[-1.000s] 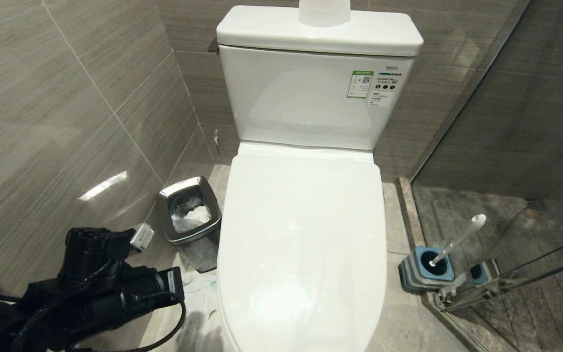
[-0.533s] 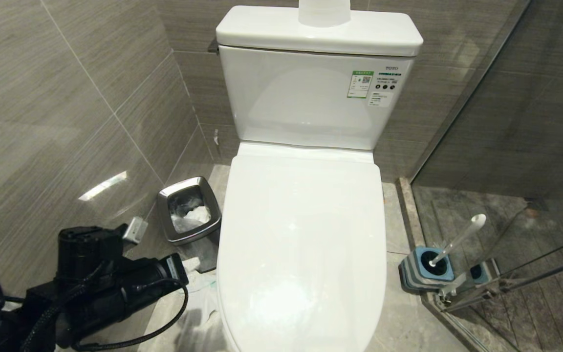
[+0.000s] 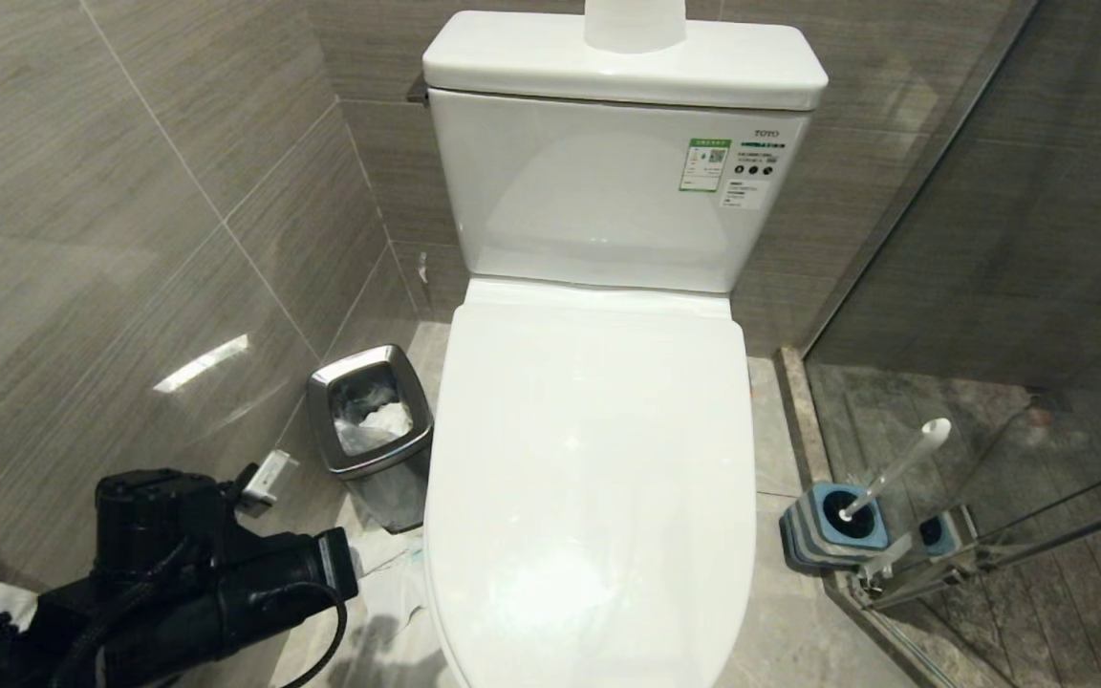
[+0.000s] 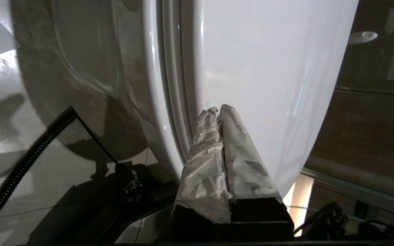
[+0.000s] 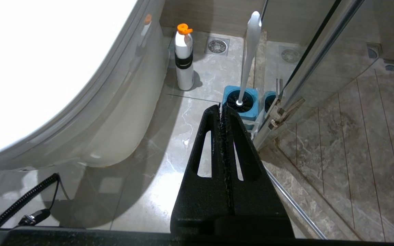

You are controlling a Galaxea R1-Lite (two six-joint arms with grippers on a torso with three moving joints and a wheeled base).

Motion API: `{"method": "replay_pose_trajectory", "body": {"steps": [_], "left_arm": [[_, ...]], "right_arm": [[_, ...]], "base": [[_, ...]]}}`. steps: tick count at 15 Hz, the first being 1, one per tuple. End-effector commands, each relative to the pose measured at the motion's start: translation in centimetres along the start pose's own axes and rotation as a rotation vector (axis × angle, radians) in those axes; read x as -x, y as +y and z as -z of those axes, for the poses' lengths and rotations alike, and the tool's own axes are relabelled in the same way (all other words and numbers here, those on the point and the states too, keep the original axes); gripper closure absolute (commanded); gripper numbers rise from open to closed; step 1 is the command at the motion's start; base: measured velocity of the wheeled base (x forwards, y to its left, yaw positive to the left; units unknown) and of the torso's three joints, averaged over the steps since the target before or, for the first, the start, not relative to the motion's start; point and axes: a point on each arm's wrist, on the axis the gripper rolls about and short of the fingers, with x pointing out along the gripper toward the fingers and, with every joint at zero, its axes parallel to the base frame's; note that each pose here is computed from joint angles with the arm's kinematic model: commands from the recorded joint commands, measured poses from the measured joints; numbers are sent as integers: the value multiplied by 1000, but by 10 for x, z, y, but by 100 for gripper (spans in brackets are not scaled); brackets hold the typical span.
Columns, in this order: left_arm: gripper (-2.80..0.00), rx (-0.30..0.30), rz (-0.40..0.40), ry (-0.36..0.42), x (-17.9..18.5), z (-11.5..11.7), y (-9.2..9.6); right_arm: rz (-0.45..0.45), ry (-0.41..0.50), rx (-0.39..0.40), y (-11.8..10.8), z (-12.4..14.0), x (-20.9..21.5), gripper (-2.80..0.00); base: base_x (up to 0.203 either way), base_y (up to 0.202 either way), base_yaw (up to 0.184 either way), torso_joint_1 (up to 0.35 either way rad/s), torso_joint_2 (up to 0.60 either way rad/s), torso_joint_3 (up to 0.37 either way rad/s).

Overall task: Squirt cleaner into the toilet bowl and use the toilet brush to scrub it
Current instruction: Use the left hand to lift the toilet lid slightly

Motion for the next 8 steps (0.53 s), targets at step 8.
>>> {"method": "replay_pose_trajectory", "body": {"steps": [8], "left_arm": [[0, 8, 131, 56, -19, 8, 6]], "right_arm": [[0, 2, 0, 0, 0, 0, 0]], "base": [[0, 0, 0, 0, 0, 0]]}}
